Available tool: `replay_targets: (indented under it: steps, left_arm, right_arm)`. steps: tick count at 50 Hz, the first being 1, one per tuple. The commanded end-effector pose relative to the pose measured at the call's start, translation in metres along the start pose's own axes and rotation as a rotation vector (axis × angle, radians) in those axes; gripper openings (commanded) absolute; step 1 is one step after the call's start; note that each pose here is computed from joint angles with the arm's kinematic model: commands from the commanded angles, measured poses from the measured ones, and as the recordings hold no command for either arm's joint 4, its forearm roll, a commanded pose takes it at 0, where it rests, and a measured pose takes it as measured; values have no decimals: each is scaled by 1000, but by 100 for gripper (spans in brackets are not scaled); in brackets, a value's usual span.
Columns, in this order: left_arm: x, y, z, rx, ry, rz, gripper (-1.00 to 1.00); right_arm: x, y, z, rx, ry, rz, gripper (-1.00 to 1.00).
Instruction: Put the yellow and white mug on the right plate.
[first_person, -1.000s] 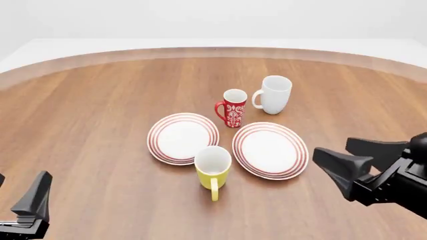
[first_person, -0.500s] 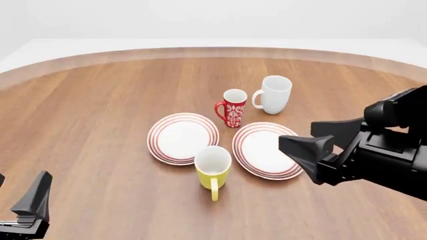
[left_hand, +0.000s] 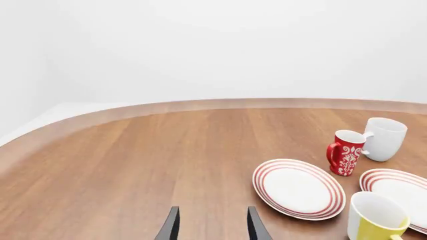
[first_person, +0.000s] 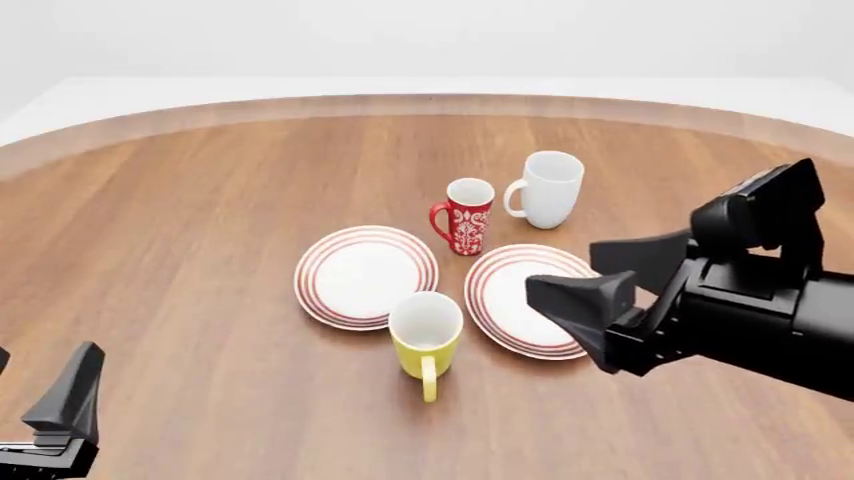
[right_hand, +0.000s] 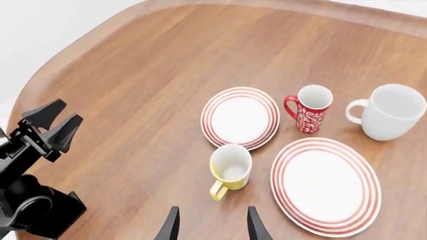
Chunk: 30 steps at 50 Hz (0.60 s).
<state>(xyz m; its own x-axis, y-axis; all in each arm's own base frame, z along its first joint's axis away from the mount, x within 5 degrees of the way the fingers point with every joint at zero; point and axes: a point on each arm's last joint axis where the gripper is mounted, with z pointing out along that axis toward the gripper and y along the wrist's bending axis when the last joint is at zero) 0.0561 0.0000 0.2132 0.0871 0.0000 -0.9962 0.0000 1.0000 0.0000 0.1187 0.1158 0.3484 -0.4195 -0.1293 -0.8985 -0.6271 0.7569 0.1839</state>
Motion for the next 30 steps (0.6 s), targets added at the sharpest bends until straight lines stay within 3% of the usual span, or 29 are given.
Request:
replay_targets:
  steps: [1,9,22,26,27,28,30]
  left_arm:
    - [0,0,0,0,0,0,100]
    - [0,0,0,0,0,0,100]
    - [0,0,0,0,0,0,100]
    - [0,0,0,0,0,0,100]
    - [0,0,0,0,0,0,100]
    - [0,0,0,0,0,0,100]
    - [0,0,0,0,0,0,100]
  right_arm:
    - [-6,3,6,-8,0,-20,100]
    - [-10,11,27,-37,20,-13,100]
    - [-17,13,36,-47,-10,67,100]
    - [-17,16,43,-55,5,82,100]
    - [-13,19,53,-53,48,93,100]
    - [-17,19,46,-65,11,96,100]
    - [-16,18,51,-53,32,100,100]
